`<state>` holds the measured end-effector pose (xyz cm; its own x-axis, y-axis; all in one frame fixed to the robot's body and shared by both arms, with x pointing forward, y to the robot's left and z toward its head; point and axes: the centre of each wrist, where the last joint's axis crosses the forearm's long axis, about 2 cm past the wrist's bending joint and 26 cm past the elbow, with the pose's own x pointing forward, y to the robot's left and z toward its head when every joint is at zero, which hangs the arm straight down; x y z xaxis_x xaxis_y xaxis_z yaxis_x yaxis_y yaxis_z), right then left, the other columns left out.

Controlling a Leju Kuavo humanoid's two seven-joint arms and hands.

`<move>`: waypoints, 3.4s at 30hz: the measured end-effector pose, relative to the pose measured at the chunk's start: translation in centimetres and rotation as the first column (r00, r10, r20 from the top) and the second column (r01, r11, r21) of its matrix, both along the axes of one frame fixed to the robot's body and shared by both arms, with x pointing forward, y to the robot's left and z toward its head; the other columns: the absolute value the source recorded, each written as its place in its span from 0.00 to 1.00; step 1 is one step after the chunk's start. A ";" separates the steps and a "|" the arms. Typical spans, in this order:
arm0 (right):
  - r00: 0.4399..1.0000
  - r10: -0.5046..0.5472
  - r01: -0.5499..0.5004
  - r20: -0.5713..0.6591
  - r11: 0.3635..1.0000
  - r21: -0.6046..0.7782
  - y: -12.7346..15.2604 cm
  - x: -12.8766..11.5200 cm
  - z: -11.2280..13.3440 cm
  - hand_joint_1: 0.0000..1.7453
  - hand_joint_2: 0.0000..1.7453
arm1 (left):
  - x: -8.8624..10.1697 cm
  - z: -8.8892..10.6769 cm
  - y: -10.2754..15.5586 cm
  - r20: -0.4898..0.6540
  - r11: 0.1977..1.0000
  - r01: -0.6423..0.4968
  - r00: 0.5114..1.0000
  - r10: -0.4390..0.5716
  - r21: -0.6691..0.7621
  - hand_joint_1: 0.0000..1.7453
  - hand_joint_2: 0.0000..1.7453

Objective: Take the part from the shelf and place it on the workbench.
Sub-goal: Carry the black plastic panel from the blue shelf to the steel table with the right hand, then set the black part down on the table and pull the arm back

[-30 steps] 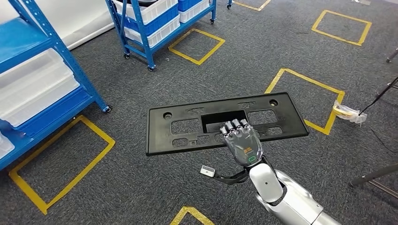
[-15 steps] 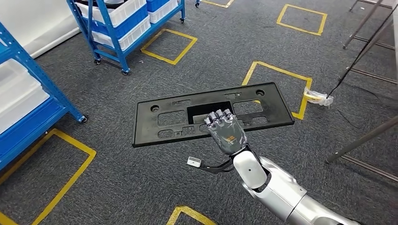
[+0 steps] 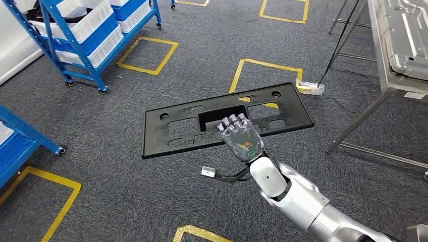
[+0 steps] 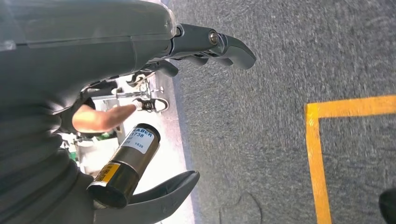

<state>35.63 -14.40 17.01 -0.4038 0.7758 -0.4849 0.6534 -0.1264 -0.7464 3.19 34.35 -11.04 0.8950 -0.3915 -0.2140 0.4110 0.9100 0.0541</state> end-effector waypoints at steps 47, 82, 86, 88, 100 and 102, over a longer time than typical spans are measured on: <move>0.834 -0.550 0.545 -0.052 0.834 -0.085 -37.0 -0.9 11.3 1.00 1.00 | -0.5 -0.2 -1.6 -0.061 1.000 -0.002 0.998 0.001 -0.026 0.00 1.00; 0.629 -0.735 0.733 -0.255 0.669 -0.120 -45.7 -11.0 1.6 1.00 1.00 | -0.2 -0.2 -2.6 -0.069 0.999 0.008 0.998 -0.011 -0.048 0.00 1.00; 0.627 -0.719 0.727 -0.298 0.678 -0.106 -44.2 -12.0 -1.1 1.00 1.00 | 0.2 -0.2 -2.8 -0.061 0.999 0.010 0.998 -0.013 -0.050 0.00 1.00; 0.625 -0.717 0.730 -0.308 0.677 -0.093 -43.7 -12.0 -1.7 1.00 1.00 | 0.3 -0.2 -2.9 -0.058 0.999 0.011 0.998 -0.014 -0.051 0.00 1.00; 0.619 -0.684 0.735 -0.386 0.678 -0.024 -40.4 -11.9 -5.5 0.25 0.25 | 0.1 -0.2 -2.9 -0.064 0.998 -0.011 0.998 0.007 -0.059 0.00 1.00; 0.611 -0.684 0.740 -0.398 0.672 -0.021 -40.2 -11.8 -5.7 0.00 0.00 | 0.3 -0.2 -2.9 -0.062 0.997 -0.018 0.998 0.014 -0.070 0.00 1.00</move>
